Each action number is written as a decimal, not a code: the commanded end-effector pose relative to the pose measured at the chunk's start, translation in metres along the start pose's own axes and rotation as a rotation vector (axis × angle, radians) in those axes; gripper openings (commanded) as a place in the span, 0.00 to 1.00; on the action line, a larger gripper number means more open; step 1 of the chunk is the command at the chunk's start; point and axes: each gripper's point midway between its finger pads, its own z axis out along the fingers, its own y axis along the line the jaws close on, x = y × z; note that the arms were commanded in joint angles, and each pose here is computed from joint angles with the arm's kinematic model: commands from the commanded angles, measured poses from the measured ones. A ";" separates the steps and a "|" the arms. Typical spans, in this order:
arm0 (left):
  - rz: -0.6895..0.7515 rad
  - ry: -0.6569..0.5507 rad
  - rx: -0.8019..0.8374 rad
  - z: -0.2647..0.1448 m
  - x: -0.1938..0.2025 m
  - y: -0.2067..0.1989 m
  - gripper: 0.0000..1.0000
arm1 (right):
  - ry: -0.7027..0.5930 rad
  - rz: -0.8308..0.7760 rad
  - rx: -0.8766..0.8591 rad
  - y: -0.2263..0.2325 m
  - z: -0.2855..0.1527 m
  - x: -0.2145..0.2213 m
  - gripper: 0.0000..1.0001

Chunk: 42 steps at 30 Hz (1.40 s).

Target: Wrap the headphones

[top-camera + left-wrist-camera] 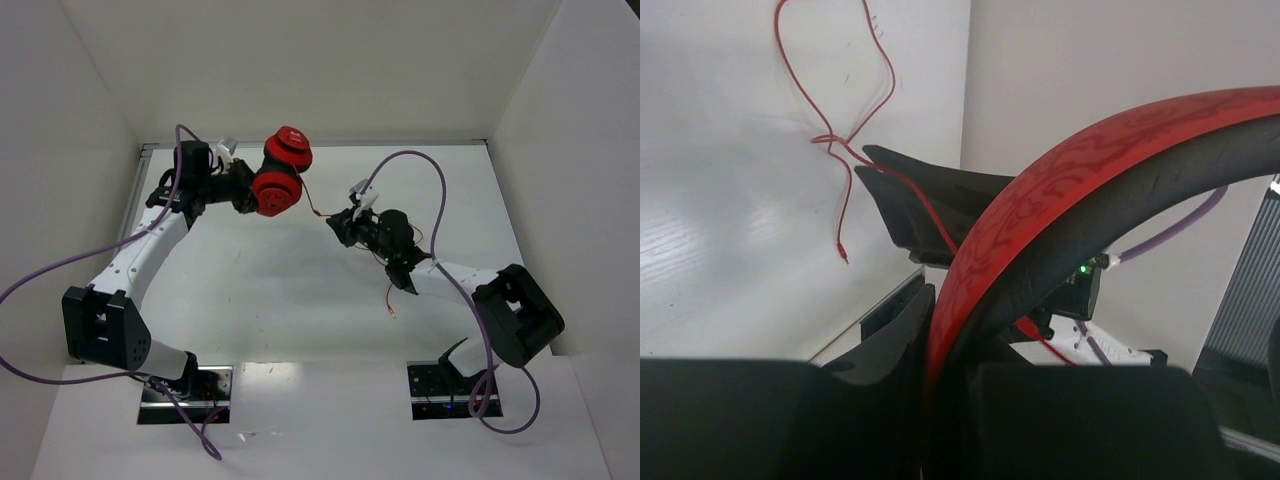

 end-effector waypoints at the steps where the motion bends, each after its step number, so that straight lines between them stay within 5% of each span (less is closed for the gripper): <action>1: 0.077 0.030 0.136 -0.014 0.007 -0.038 0.00 | -0.173 -0.023 -0.005 -0.002 0.017 -0.051 0.25; 8: 0.130 0.127 0.147 -0.013 0.020 -0.031 0.00 | -0.179 -0.074 0.015 -0.006 0.042 -0.047 0.01; 19: 0.320 0.227 0.168 -0.029 0.050 -0.017 0.00 | -0.149 -0.154 0.141 -0.039 0.091 -0.040 0.01; 23: 0.318 0.245 0.091 -0.028 0.067 0.025 0.00 | -0.160 -0.199 0.157 -0.046 0.111 -0.054 0.01; 33: 0.401 0.198 -0.395 -0.036 0.040 0.114 0.00 | -0.132 -0.269 0.131 -0.047 0.148 -0.083 0.01; 42: 0.581 0.139 -0.718 -0.032 -0.003 0.140 0.00 | -0.081 -0.327 0.095 -0.042 0.145 -0.095 0.01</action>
